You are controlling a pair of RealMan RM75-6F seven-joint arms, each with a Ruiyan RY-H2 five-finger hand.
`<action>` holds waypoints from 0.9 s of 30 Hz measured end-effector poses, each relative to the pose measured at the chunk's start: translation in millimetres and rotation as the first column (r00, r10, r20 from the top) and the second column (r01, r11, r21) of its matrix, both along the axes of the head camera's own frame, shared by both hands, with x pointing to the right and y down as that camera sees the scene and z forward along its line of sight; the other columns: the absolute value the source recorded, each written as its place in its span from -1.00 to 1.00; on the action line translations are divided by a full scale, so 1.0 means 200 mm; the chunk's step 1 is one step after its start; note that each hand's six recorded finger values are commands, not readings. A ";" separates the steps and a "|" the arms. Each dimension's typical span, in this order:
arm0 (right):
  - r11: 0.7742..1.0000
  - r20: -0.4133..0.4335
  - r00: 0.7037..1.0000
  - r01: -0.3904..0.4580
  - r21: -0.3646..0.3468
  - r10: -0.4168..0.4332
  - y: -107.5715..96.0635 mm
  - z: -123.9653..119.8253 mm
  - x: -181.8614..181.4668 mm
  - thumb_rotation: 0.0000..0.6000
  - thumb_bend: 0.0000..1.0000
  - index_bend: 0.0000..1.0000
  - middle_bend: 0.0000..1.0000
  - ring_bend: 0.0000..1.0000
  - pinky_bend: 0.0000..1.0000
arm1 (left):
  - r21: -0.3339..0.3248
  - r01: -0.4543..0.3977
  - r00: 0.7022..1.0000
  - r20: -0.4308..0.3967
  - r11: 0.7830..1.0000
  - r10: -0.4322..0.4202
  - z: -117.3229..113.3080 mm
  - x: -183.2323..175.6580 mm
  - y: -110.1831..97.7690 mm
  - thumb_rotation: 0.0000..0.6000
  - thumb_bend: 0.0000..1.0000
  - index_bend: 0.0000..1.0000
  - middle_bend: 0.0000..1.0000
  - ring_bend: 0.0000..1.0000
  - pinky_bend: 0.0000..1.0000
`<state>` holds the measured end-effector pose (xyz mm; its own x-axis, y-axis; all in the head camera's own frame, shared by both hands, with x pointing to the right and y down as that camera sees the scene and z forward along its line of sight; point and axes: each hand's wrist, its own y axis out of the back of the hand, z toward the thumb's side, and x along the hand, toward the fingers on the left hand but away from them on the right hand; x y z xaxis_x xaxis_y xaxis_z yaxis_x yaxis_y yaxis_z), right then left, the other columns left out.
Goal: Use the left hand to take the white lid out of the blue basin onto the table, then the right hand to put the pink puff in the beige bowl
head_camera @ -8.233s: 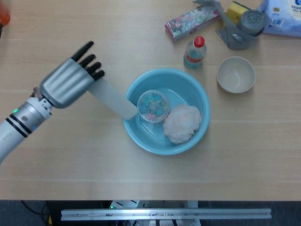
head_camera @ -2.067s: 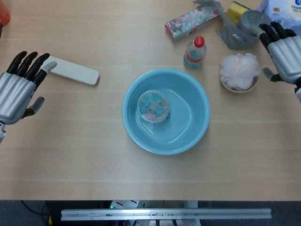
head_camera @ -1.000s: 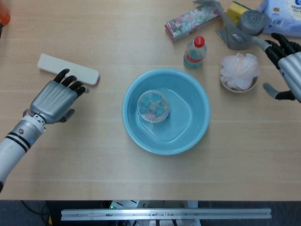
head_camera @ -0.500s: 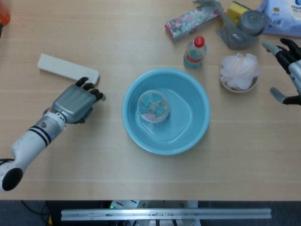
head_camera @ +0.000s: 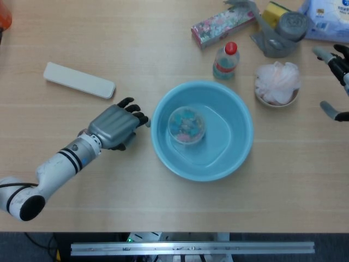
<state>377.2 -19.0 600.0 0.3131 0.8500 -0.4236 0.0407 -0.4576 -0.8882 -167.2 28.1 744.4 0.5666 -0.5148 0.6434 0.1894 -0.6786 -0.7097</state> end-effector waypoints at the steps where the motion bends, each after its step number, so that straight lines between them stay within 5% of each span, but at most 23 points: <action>1: 1.000 0.000 1.000 -0.001 0.001 0.001 0.00 0.00 0.00 1.00 -0.47 -1.00 -0.60 -0.97 -0.58 | -0.006 -0.005 1.000 -0.010 1.000 0.005 0.00 0.02 0.01 1.00 0.29 -0.54 -0.43 -0.69 -0.86; 15: 1.000 -0.004 1.000 0.001 -0.002 -0.001 0.01 -0.01 0.00 1.00 -0.47 -1.00 -0.59 -0.97 -0.58 | -0.030 -0.031 0.992 -0.123 0.999 0.027 -0.04 0.24 0.04 1.00 0.29 -0.54 -0.44 -0.69 -0.86; 21: 0.996 -0.010 0.996 0.083 -0.024 -0.083 0.03 0.00 -0.10 1.00 -0.55 -0.99 -0.51 -0.92 -0.56 | 0.043 0.021 0.995 -0.101 0.999 -0.016 -0.09 0.12 -0.03 1.00 0.26 -0.55 -0.48 -0.69 -0.86; 27: 0.982 -0.036 0.981 0.189 0.001 -0.189 0.04 0.02 -0.25 1.00 -0.96 -0.81 -0.28 -0.74 -0.46 | 0.166 0.093 0.995 -0.059 0.982 -0.085 -0.21 -0.13 -0.09 1.00 0.26 -0.55 -0.50 -0.69 -0.86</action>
